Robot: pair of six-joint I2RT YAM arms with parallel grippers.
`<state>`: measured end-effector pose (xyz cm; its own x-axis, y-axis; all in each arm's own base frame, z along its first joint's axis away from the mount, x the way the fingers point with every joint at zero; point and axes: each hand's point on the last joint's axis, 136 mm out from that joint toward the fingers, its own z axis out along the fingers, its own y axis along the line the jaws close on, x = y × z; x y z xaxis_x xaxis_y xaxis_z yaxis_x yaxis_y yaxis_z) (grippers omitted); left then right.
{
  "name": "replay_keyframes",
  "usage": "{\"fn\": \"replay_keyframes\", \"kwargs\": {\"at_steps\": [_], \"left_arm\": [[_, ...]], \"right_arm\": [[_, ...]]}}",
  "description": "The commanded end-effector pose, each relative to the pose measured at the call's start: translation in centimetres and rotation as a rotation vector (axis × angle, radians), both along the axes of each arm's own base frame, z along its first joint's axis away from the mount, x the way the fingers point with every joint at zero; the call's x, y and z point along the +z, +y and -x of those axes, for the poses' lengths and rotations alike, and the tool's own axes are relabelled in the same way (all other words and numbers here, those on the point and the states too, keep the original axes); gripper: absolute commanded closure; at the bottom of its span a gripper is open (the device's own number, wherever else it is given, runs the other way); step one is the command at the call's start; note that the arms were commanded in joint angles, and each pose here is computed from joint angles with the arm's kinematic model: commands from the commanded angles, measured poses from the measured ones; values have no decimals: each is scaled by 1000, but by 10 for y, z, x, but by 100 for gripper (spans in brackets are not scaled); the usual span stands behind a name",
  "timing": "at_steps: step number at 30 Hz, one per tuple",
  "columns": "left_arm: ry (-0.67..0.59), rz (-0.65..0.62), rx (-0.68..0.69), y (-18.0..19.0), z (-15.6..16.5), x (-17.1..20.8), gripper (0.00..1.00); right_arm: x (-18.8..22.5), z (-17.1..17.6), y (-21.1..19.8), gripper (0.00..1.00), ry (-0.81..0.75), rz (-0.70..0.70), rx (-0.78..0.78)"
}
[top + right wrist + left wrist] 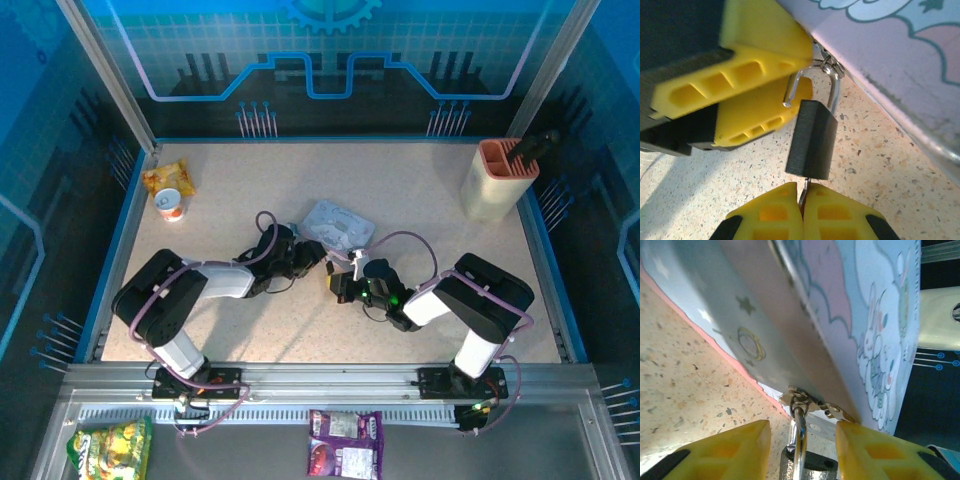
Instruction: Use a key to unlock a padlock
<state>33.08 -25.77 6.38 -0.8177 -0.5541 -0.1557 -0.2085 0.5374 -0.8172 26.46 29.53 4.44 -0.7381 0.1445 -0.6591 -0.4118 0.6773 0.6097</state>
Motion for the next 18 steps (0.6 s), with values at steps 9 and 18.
{"fn": "replay_keyframes", "kwargs": {"at_steps": [9, 18], "left_arm": [[-90, -101, 24, 40, -11, 22, 50], [-144, -189, 0, 62, -19, 40, 43]], "right_arm": [[-5, -4, -11, 74, 111, -83, -27], [6, -10, -26, 59, 108, -44, -20]]}}
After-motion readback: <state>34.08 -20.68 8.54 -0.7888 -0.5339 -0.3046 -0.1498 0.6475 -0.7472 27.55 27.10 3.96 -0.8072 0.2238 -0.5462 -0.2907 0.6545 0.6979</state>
